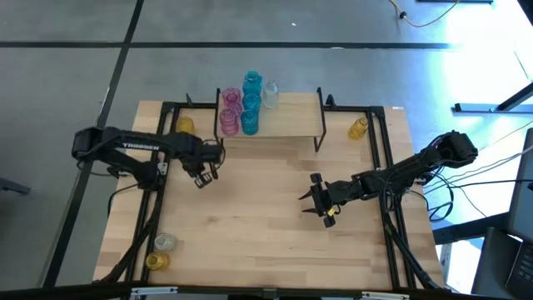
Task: Sort vases onto shelf
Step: Put the top transparent flower vase on the shelf aligned with the other transparent flower vase
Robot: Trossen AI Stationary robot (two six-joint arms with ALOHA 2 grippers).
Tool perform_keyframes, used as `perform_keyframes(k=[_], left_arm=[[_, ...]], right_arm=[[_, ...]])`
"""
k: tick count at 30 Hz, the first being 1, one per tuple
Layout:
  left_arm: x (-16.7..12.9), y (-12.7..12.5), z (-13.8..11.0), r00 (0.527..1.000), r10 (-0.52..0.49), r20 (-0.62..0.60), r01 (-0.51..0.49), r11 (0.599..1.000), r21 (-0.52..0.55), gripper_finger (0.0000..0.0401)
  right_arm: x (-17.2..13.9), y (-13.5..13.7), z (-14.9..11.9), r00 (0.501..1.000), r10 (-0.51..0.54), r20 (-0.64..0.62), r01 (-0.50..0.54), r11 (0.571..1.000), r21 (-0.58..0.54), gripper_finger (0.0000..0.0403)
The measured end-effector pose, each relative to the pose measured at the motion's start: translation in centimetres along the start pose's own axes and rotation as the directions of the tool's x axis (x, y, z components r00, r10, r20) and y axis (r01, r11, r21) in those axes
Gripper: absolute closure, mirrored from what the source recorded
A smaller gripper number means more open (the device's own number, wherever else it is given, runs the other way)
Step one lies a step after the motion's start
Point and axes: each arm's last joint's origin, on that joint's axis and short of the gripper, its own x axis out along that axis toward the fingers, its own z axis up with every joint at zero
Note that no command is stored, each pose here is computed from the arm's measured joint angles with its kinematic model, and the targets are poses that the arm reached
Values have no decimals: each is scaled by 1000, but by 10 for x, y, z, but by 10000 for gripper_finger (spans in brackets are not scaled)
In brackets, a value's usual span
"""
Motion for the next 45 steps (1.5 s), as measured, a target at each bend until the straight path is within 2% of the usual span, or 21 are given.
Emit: perform_keyframes(k=[7, 14, 20, 30, 37, 45], left_arm=[[-26, -35, -5, 991, -63, 120, 62, 998, 7, 376], [-44, -74, 1, 985, -99, 144, 88, 993, 76, 376], [-48, -113, 20, 985, -90, 148, 66, 985, 162, 375], [-38, -169, 60, 982, -98, 165, 43, 951, 307, 375], [-32, -190, 74, 970, -153, 187, 88, 945, 314, 371], [-32, -195, 79, 958, -182, 224, 106, 943, 314, 337]], right_arm=[[0, 0, 0, 1000, -1, 2, 1, 1000, 0, 219], [0, 0, 0, 1000, -1, 2, 1, 1000, 0, 219], [0, 0, 0, 1000, -1, 2, 1, 1000, 0, 219], [0, 0, 0, 1000, 0, 0, 0, 1000, 0, 219], [0, 0, 0, 1000, 0, -1, 0, 1000, 0, 219], [0, 0, 0, 1000, 0, -1, 0, 1000, 0, 219]])
